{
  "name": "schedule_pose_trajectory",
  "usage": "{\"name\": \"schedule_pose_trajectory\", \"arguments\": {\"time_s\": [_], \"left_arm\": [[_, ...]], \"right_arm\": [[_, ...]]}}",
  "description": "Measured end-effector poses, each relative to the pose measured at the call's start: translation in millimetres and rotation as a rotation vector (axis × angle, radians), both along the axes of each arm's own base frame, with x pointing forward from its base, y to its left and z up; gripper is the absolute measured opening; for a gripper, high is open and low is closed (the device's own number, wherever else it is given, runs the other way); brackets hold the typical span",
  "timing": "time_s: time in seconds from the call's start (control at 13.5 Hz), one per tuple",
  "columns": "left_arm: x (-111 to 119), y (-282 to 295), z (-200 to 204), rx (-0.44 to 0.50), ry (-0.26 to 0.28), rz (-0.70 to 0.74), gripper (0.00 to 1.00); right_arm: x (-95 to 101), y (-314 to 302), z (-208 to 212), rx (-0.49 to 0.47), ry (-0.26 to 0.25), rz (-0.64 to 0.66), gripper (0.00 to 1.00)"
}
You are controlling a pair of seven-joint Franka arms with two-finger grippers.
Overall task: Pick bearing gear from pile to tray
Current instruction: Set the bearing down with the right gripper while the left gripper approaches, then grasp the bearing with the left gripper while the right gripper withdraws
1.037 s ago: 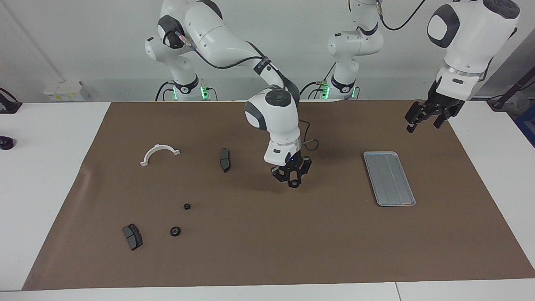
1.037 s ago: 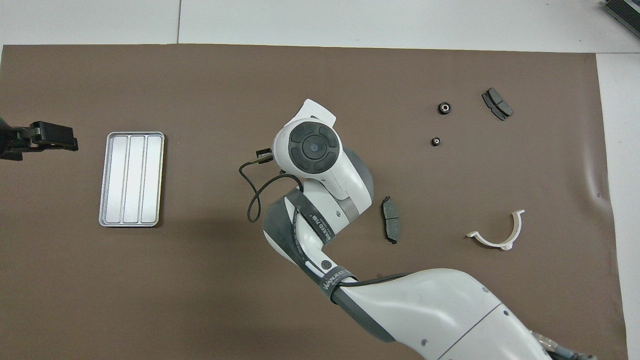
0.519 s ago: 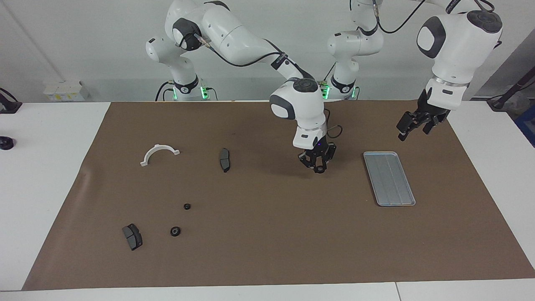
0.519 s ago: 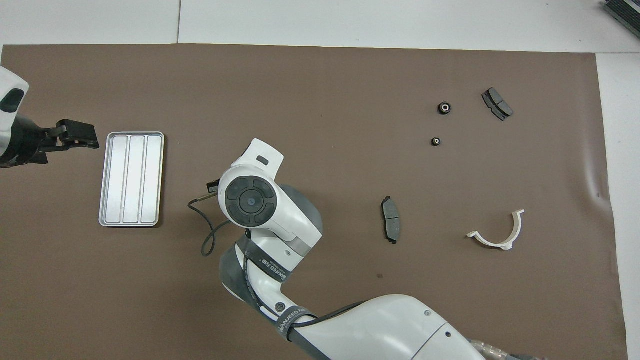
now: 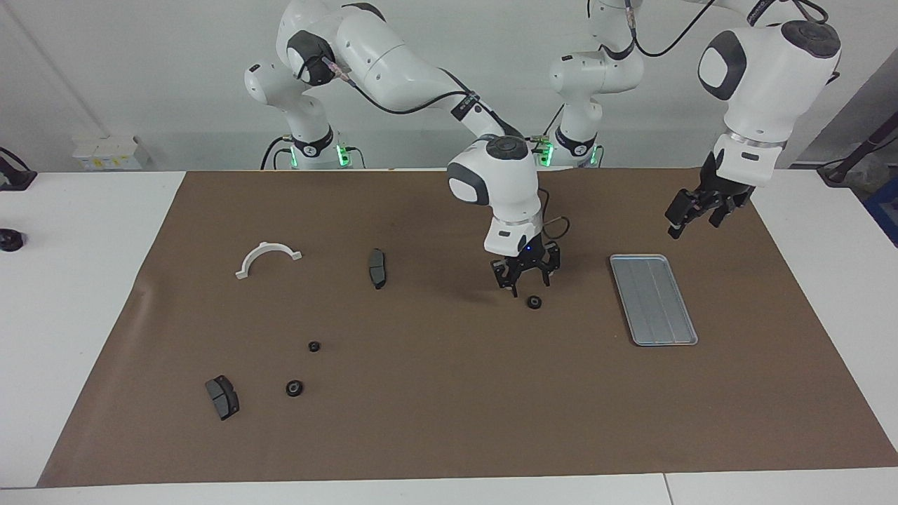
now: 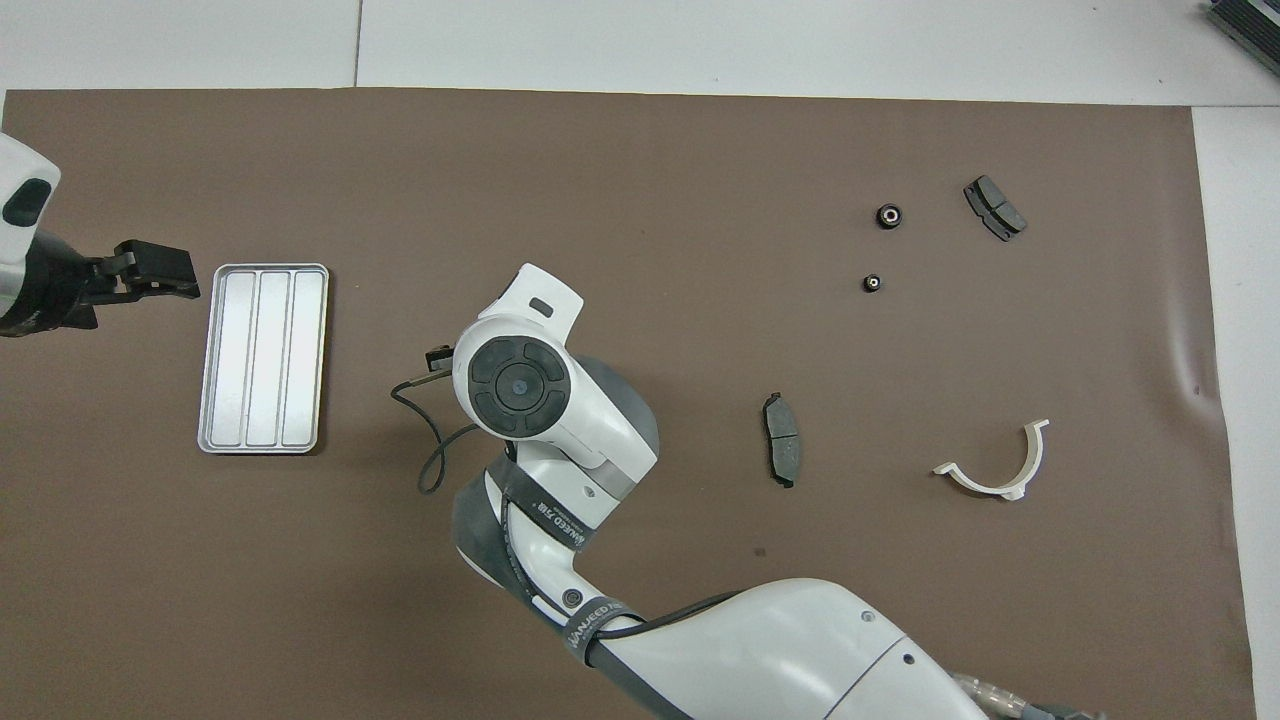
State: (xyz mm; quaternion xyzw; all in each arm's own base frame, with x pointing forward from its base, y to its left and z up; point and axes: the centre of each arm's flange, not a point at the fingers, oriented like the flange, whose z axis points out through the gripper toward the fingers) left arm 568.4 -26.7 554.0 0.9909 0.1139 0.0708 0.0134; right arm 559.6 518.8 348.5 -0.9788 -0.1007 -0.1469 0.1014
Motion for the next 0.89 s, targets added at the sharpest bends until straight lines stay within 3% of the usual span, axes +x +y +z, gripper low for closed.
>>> {"name": "schedule_pose_trajectory", "arguments": {"time_s": [0.15, 0.37, 0.44, 0.67, 0.89], "left_arm": [[10, -34, -28, -0.021, -0.015, 0.048, 1.0], [21, -104, -88, -0.054, -0.008, 0.113, 1.0], [22, -123, -105, -0.062, -0.001, 0.137, 1.0], [15, -177, -162, -0.063, 0.025, 0.186, 1.0], [4, -228, -222, -0.023, 0.039, 0.214, 1.0]], "right_arm": [[15.3, -17, 0, -0.01, -0.007, -0.026, 0.78], [64.1, -84, -6, -0.081, -0.015, -0.096, 0.74], [81.9, -113, -8, -0.105, -0.006, -0.108, 0.67], [124.7, -194, -10, -0.146, 0.001, -0.129, 0.68], [153.5, -264, -11, -0.177, -0.001, -0.131, 0.67]]}}
